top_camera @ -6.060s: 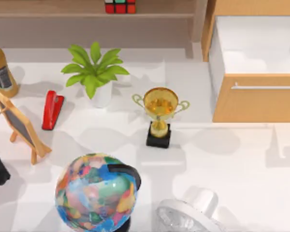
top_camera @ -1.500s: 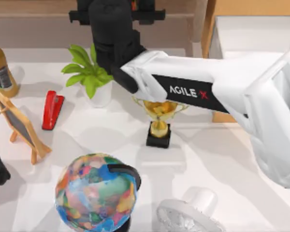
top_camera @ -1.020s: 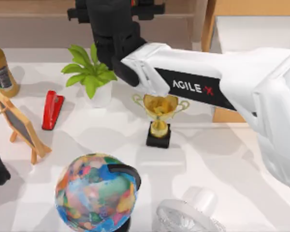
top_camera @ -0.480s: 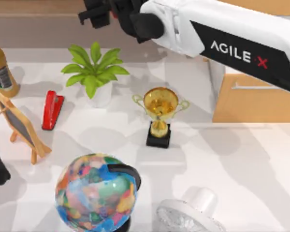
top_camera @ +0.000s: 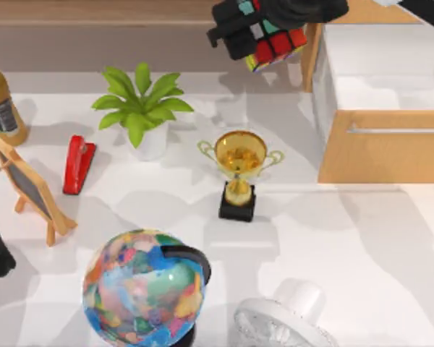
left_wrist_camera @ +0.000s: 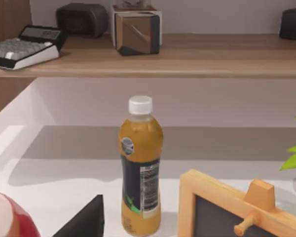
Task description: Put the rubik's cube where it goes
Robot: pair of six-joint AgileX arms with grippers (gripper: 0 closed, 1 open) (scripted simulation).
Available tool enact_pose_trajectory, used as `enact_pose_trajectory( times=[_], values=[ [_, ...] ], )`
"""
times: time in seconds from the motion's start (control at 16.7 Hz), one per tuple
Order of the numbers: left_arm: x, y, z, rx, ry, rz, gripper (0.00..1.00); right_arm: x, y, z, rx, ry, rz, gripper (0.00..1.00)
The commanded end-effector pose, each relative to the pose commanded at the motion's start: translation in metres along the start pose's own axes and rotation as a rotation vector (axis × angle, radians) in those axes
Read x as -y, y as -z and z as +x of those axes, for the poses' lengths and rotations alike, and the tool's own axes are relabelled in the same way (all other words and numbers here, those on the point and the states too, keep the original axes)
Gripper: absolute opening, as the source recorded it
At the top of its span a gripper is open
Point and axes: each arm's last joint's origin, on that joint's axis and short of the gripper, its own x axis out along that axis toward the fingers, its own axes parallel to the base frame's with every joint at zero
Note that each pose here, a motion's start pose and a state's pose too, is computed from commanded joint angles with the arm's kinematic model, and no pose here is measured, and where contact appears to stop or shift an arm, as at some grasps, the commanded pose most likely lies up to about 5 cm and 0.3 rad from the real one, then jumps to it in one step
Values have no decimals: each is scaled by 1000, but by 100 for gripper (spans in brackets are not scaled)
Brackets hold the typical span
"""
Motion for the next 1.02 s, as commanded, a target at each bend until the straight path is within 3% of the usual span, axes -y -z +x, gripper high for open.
enact_pose_trajectory(
  times=[0.3,0.6,0.84,1.02],
  values=[
    [0,0,0,0,0,0,100,83,12,5,-239,-5,147,0],
    [0,0,0,0,0,0,100,158,37,53,-451,-3,328,0],
    [0,0,0,0,0,0,100,180,65,105,-617,-33,408,0],
    [0,0,0,0,0,0,100,181,76,122,-675,-48,424,0]
  ],
)
